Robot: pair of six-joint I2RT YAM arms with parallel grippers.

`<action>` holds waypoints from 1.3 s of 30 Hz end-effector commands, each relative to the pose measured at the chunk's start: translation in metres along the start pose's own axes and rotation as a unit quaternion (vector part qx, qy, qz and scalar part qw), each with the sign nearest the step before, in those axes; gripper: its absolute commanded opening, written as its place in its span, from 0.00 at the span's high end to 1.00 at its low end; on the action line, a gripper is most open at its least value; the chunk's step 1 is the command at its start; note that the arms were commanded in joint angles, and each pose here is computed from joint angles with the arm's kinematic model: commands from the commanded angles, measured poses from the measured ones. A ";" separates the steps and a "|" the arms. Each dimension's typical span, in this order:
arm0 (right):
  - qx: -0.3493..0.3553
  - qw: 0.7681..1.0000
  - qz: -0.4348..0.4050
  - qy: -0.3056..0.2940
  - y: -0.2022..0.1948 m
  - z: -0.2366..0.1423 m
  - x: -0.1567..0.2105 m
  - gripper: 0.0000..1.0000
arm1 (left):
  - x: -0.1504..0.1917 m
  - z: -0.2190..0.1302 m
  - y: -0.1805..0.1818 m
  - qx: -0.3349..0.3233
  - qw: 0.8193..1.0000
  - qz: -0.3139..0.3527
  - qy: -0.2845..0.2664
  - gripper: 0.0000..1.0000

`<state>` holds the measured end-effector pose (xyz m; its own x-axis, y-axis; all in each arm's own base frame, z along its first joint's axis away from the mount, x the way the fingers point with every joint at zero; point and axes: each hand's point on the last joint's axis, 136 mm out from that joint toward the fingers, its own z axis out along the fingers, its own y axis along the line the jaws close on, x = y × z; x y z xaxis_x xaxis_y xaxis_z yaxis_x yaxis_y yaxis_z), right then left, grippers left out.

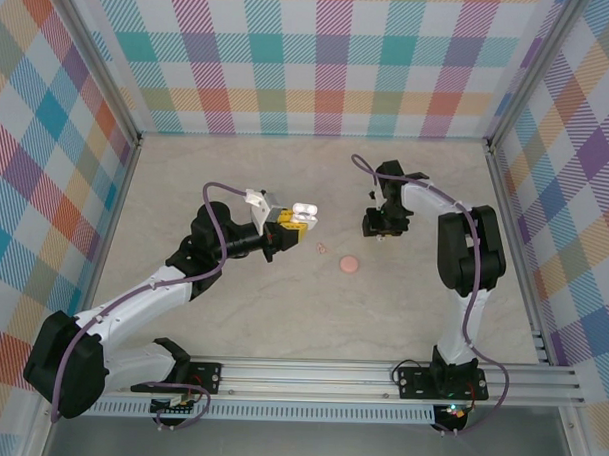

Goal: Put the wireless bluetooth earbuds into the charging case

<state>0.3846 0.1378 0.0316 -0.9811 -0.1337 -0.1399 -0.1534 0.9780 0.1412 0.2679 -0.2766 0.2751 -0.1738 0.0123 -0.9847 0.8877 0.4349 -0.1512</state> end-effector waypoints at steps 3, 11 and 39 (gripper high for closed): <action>-0.007 1.000 0.000 -0.010 0.002 -0.013 0.001 0.55 | -0.012 -0.004 -0.002 0.002 1.000 0.008 -0.020 1.00; 0.052 0.998 0.015 -0.025 -0.019 -0.027 0.002 0.62 | -0.013 -0.004 -0.002 0.004 1.000 0.009 -0.021 1.00; 0.043 0.997 0.067 0.020 -0.032 0.013 0.004 0.89 | -0.015 -0.004 -0.001 0.001 1.000 0.015 -0.018 1.00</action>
<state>0.3776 0.1065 0.0172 -0.9964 -0.0111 -0.0840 -0.0164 0.9979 0.0620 0.2679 -0.2766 0.2749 -0.1778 0.0111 -0.9840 0.8869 0.4350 -0.1554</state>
